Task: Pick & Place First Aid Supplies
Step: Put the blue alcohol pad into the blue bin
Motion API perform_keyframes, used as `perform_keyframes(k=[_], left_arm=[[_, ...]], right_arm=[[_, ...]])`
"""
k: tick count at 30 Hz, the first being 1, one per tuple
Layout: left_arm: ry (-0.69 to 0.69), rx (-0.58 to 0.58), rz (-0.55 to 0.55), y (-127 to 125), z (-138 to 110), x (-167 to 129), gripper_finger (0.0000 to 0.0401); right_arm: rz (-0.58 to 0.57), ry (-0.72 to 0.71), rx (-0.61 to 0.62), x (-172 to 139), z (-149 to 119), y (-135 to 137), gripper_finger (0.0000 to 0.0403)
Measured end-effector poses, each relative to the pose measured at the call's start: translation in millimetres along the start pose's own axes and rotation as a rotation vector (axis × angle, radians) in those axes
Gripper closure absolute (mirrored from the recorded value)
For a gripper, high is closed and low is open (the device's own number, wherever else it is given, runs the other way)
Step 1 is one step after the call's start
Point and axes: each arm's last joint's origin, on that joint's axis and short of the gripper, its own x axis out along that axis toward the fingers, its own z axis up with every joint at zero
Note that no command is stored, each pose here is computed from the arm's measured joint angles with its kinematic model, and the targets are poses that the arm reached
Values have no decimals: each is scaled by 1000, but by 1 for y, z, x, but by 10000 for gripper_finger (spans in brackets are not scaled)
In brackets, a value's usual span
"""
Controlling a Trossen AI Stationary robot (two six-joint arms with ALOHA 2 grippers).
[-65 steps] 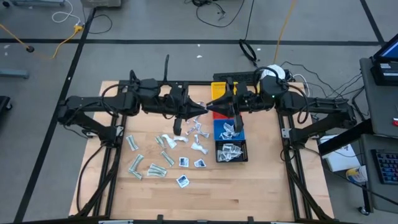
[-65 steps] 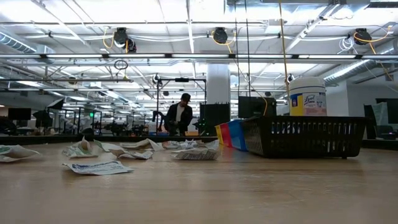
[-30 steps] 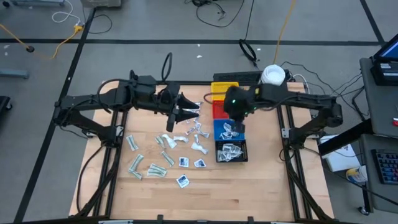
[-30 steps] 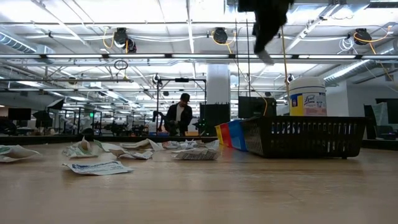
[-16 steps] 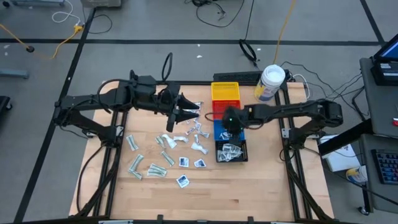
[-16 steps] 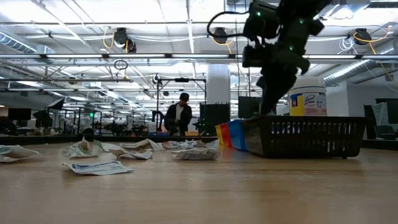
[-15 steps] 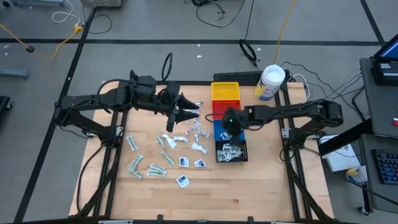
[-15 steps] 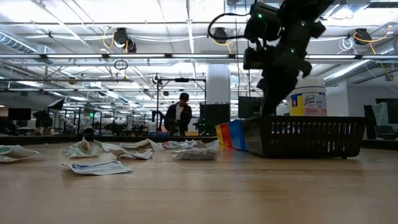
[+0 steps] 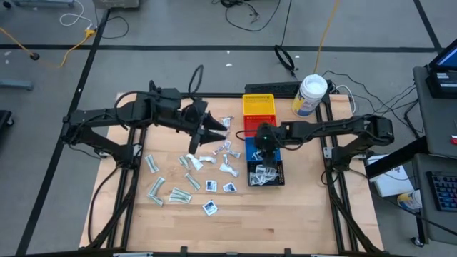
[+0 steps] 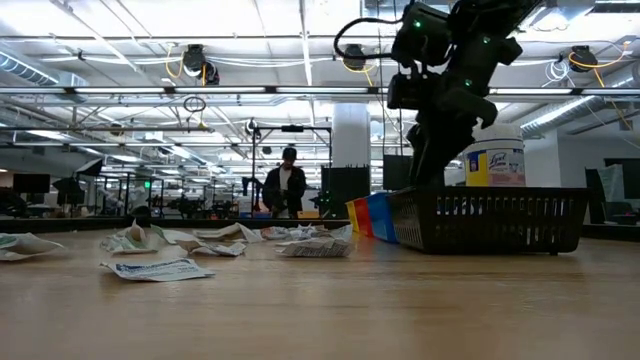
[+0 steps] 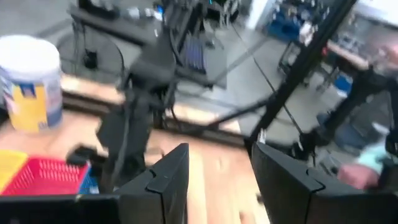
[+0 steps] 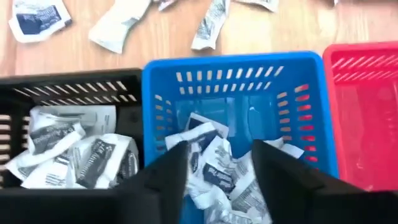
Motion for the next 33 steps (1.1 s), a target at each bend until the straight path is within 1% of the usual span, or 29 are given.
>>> perform_keyframes(k=[4,6,8,10,12,14,17,20,22,25,27,30,33], left_arm=[[152,-1,19,2,-16,0,219],[225,20,39,2,-27,2,219],[281,26,45,0,-38,2,219],[315,20,41,-3,-47,3,219],[354,-8,43,-4,-60,6,219],[404,-34,64,-4,-74,7,219],[434,-58,80,-7,-89,10,219],[514,-63,89,-9,-109,13,219],[534,-55,88,-11,-118,14,219],[598,-55,103,-13,-137,14,219],[639,-34,121,-15,-151,15,219],[697,36,124,-17,-168,18,219],[787,90,156,-17,-183,22,219]], right_arm=[[5,-76,14,-5,14,7,176],[-16,-138,13,-12,24,13,162],[-66,-208,2,-19,35,18,155],[-84,-263,-11,-27,44,25,152],[-66,-304,-14,-37,51,33,152],[-36,-418,-2,-46,64,43,152],[18,-533,4,-56,70,59,152],[78,-722,-9,-70,83,77,152],[115,-823,-20,-78,89,89,151],[163,-935,-41,-87,93,103,151],[188,-1000,-42,-94,95,109,151],[207,-1052,-33,-99,97,113,151],[222,-1102,-29,-103,98,117,151]])
